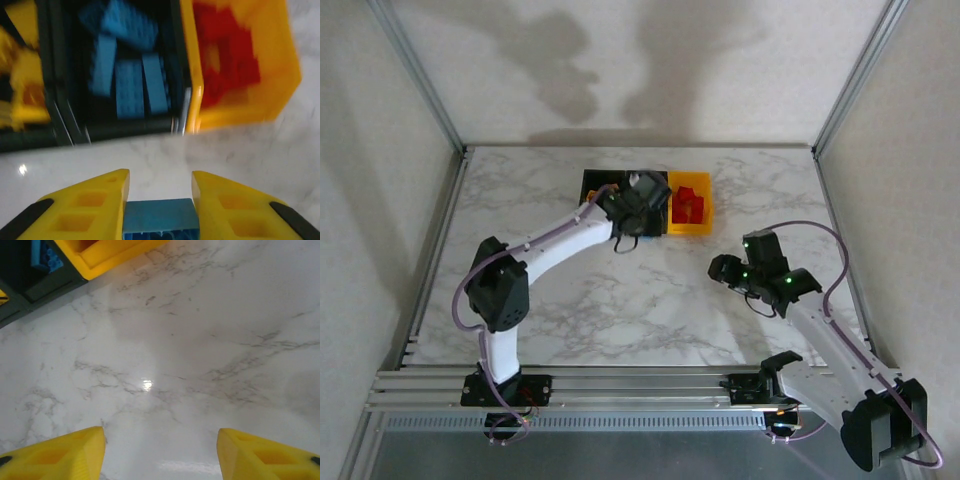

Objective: Sort the legos into containers by color
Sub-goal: Place the lego in the container, then reset both arms

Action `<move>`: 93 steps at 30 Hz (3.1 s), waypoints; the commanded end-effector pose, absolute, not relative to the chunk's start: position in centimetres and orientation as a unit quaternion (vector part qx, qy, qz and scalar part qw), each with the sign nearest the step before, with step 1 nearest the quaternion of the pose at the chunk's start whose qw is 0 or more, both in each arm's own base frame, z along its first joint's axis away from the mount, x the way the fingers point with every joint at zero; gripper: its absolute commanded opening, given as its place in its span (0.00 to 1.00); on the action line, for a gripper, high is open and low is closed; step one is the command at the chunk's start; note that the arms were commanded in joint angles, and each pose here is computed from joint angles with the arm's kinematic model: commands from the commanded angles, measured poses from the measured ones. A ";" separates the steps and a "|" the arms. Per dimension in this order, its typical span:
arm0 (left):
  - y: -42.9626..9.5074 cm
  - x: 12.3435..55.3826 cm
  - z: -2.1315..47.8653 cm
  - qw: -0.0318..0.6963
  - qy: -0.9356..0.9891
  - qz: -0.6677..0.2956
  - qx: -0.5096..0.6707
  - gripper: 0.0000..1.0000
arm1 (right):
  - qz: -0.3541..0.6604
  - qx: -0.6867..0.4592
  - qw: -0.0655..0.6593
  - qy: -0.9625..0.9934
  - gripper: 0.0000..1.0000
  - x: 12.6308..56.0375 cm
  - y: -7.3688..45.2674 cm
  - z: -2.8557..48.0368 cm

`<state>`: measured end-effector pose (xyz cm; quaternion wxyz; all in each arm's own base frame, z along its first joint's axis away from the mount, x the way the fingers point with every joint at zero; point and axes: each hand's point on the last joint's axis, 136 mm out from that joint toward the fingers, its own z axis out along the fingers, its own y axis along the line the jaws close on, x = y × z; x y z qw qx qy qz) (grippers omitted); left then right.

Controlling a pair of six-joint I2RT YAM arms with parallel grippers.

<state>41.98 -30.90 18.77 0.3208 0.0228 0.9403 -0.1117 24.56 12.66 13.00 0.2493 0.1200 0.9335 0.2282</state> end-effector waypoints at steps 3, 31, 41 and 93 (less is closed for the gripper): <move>-29.7 47.9 18.0 0.341 0.938 -0.064 0.010 0.33 | 0.256 0.105 0.252 0.927 0.61 25.0 14.5 13.4; -29.9 51.7 18.1 0.362 0.929 -0.080 -0.016 0.61 | 0.219 0.083 0.295 0.926 0.70 27.1 14.9 15.2; -22.2 44.9 28.9 0.492 0.857 -0.137 -0.067 0.85 | 0.179 0.018 0.449 0.875 0.98 35.0 15.3 21.3; 4.1 36.0 13.4 0.676 0.707 0.071 -0.195 0.99 | -0.036 0.064 0.664 0.744 0.99 37.1 -1.3 12.4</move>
